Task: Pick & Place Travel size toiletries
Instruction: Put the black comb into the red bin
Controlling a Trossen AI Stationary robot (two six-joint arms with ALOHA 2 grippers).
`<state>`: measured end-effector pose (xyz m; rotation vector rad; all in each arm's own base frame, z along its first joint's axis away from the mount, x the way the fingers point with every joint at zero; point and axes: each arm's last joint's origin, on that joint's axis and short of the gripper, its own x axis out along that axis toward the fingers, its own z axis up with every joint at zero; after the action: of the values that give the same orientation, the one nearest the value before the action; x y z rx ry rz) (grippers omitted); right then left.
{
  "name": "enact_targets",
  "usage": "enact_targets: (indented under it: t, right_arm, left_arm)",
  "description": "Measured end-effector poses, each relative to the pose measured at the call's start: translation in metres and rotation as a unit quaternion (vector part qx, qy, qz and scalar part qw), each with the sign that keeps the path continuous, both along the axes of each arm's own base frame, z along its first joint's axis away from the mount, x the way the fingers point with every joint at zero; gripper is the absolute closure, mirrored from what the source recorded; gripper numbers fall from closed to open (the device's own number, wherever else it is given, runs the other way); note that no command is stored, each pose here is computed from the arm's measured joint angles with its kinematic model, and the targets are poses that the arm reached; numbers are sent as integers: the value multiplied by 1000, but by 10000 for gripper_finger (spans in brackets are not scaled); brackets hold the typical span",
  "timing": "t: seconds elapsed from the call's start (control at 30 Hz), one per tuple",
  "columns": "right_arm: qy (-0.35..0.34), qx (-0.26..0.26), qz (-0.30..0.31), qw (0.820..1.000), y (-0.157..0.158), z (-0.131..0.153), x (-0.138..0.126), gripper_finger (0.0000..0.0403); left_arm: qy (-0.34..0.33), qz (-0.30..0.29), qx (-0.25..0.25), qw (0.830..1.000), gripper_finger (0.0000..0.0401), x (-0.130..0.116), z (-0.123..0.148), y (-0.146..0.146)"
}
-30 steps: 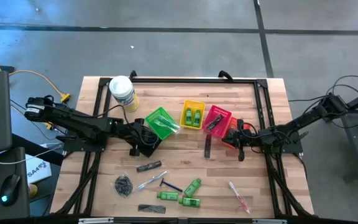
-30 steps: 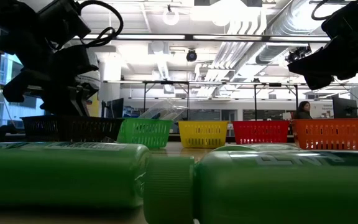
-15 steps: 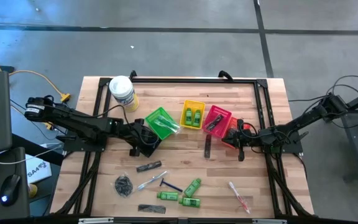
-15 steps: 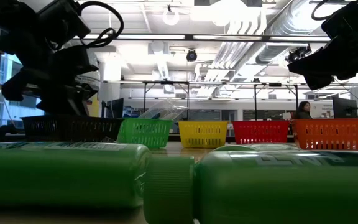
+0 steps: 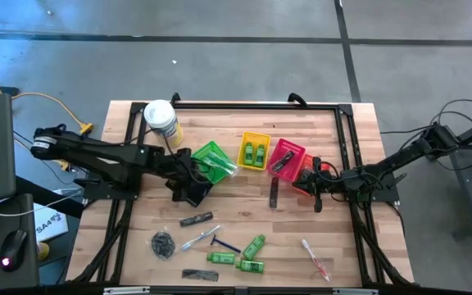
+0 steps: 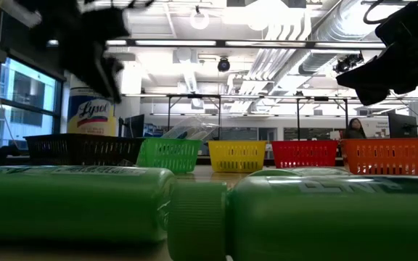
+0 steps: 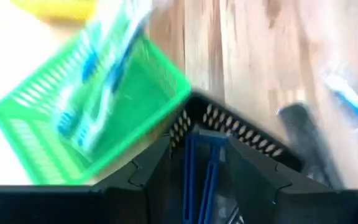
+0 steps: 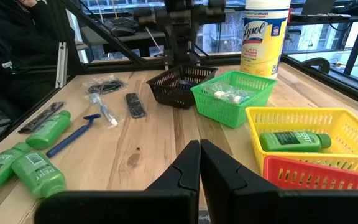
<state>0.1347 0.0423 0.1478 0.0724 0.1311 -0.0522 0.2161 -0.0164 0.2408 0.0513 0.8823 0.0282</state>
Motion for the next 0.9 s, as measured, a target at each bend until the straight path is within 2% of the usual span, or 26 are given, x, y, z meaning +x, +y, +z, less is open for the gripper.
enact_targets:
  t: [0.13, 0.3, 0.37, 0.43, 0.57, 0.77, 0.9]
  right_arm:
    - [4, -1, 0, 1000, 0, -1, 0, 399]
    - [8, -1, 1, 1000, 0, -2, 0, 399]
    - [7, 1, 3, 1000, 0, -1, 0, 399]
    - [8, 2, 8, 1000, 0, -2, 0, 399]
    - [12, 9, 8, 1000, 0, -2, 0, 399]
    - [12, 8, 7, 1000, 0, -2, 0, 399]
    - [12, 9, 7, 1000, 0, -2, 0, 399]
  left_arm:
    - [-36, -5, 18, 999, 287, -1, 32, -12]
    - [-102, 18, 34, 994, 381, -16, 57, -18]
    - [-128, 29, 38, 991, 392, -28, 64, -15]
    - [-159, 65, 47, 984, 393, -41, 69, -10]
    - [-215, 107, 47, 970, 399, -71, 58, -1]
    - [-288, 85, 1, 954, 401, -101, 13, 3]
    - [-332, 79, -23, 940, 401, -108, -19, 4]
